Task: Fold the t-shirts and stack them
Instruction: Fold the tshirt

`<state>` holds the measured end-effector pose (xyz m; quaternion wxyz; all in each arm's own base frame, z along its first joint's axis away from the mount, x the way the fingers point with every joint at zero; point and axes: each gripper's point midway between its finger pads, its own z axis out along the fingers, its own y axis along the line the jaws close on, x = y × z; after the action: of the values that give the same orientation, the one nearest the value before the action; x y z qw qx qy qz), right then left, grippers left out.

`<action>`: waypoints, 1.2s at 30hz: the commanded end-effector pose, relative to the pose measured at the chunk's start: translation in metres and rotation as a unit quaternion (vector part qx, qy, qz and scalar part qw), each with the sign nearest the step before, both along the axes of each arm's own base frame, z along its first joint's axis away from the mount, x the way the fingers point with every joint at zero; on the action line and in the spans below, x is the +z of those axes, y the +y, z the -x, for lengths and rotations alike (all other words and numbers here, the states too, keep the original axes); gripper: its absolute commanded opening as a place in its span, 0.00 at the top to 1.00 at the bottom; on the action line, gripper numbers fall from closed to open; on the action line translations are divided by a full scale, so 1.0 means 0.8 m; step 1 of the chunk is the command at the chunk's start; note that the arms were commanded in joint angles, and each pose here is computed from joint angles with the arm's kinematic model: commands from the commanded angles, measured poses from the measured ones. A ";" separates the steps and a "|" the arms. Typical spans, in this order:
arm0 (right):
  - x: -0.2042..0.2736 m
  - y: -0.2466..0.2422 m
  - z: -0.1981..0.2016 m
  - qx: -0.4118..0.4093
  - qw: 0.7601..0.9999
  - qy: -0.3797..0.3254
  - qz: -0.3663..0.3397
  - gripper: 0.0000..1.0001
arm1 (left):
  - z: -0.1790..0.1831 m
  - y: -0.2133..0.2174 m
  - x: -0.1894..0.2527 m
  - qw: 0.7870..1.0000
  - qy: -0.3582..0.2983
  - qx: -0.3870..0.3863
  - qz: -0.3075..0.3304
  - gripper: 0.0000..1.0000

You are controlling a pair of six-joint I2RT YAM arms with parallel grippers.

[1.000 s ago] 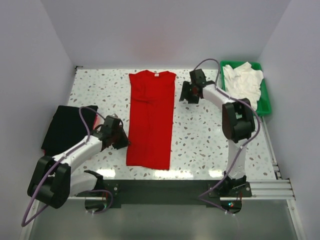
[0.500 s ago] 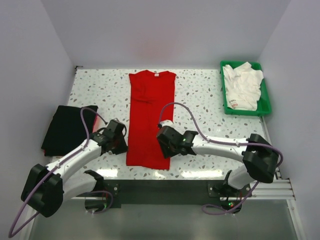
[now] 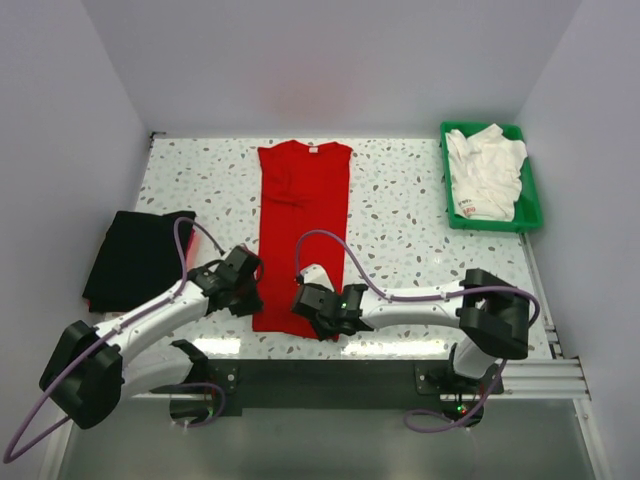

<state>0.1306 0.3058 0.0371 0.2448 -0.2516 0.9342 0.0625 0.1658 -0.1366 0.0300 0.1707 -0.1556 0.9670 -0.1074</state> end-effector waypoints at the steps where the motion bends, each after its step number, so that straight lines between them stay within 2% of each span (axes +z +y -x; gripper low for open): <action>1: 0.005 0.010 -0.008 -0.016 1.000 -0.017 -0.007 0.55 | -0.002 -0.003 0.001 1.000 -0.004 0.007 -0.004 0.76; 4: -0.004 0.007 -0.007 -0.018 1.000 -0.015 0.001 0.55 | 0.001 -0.003 -0.006 1.000 0.002 0.005 -0.010 0.77; 7: -0.010 0.003 -0.005 -0.020 1.000 -0.011 0.003 0.61 | 0.004 -0.002 -0.013 1.000 0.010 0.005 -0.015 0.84; 10: -0.013 -0.003 -0.002 -0.025 1.000 -0.008 0.005 0.68 | 0.005 -0.001 -0.015 1.000 0.013 0.007 -0.019 0.99; 17: -0.012 -0.015 0.001 -0.036 0.999 -0.006 0.004 0.82 | 0.012 -0.002 -0.020 0.999 0.026 0.004 -0.019 1.00; 22: -0.008 -0.027 0.002 -0.044 0.999 -0.009 0.007 0.85 | 0.014 -0.002 -0.019 1.000 0.027 0.003 -0.015 1.00; 25: 0.004 -0.026 -0.001 -0.050 0.999 -0.019 -0.006 0.81 | 0.013 -0.004 -0.019 1.000 0.025 0.000 -0.012 1.00; 27: 0.015 -0.021 -0.003 -0.048 0.998 -0.025 -0.021 0.70 | 0.014 -0.005 -0.018 1.000 0.027 -0.001 -0.009 1.00; 30: 0.025 -0.010 -0.008 -0.039 0.998 -0.034 -0.033 0.61 | 0.015 -0.006 -0.019 1.000 0.028 -0.003 -0.007 1.00; 36: 0.013 0.007 -0.015 -0.025 0.999 -0.036 -0.017 0.54 | 0.014 -0.006 -0.018 1.000 0.026 -0.002 -0.007 1.00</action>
<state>0.1307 0.2954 0.0408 0.2577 -0.2269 0.9373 0.0604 0.1528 -0.1376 0.0129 0.1403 -0.1552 0.9741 -0.0864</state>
